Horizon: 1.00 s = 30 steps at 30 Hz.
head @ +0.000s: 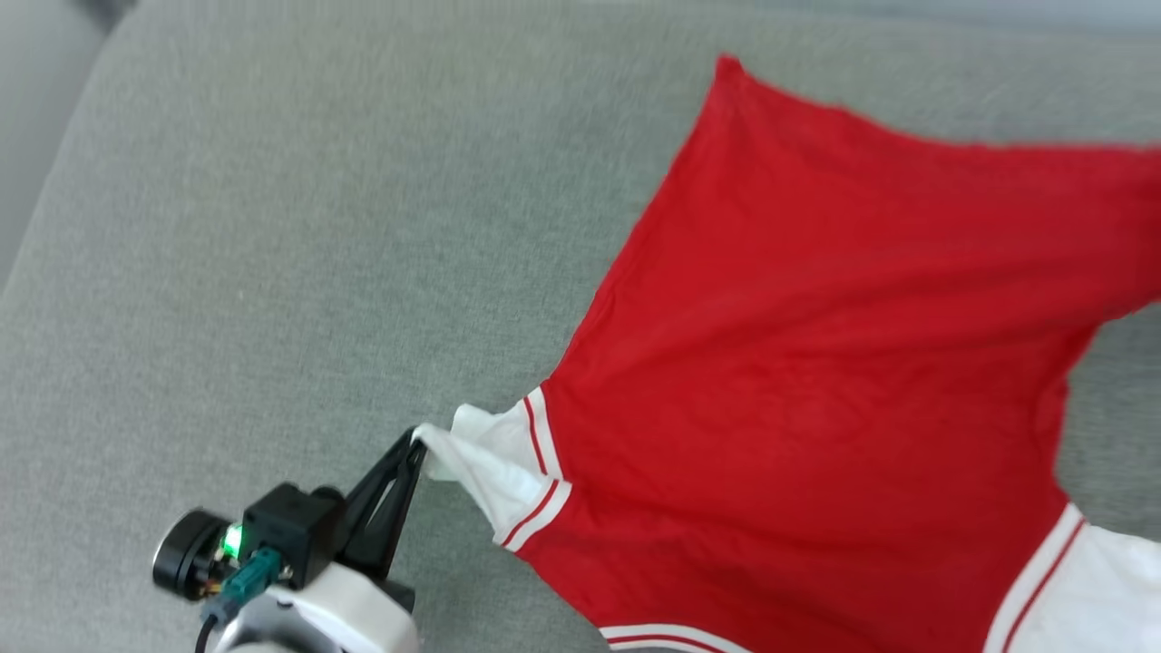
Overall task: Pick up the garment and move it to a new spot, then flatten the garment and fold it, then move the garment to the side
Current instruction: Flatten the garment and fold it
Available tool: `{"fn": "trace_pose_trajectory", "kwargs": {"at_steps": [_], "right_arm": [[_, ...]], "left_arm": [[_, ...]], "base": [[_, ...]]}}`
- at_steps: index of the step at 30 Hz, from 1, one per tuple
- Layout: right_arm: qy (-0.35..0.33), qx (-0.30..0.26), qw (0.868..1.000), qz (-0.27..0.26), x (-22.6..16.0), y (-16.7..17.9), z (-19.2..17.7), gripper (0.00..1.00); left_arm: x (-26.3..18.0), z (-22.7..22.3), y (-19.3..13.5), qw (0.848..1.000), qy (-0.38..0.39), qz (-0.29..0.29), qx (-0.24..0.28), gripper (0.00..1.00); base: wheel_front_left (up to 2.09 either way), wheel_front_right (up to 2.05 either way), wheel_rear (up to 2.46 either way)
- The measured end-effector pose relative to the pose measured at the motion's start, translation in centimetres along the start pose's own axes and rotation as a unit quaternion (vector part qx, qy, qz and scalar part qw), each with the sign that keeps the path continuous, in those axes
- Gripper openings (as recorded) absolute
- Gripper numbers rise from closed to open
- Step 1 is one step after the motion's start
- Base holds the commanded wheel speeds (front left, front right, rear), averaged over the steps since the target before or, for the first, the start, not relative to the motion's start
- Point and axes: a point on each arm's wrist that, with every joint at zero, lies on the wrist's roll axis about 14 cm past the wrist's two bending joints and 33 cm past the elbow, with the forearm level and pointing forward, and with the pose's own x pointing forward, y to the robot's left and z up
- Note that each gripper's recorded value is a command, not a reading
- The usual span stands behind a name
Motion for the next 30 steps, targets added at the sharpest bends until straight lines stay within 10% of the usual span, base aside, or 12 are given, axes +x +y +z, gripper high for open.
{"fn": "trace_pose_trajectory", "kwargs": {"at_steps": [24,25,26,30], "right_arm": [[0.204,0.108,0.968,0.098,-8.6,9.9,-28.9,0.0],[0.199,0.112,0.969,0.095,-8.5,9.8,-28.8,0.15],[0.188,0.113,0.972,0.089,-8.3,9.4,-28.3,1.0],[0.152,0.105,0.98,0.069,-8.1,7.6,-25.8,1.0]], "left_arm": [[-2.5,1.0,-1.8,1.0,-0.016,-0.019,-0.002,0.0],[-2.5,1.0,-1.8,1.0,-0.016,-0.02,-0.002,0.0],[-2.4,1.0,-1.8,1.0,-0.015,-0.02,-0.002,0.0],[-2.4,1.0,-1.7,1.0,-0.016,-0.019,0.001,0.0]], "base": [[0.0,0.0,0.0],[0.0,0.0,0.0],[0.0,0.0,0.0],[0.0,0.0,0.0]]}}
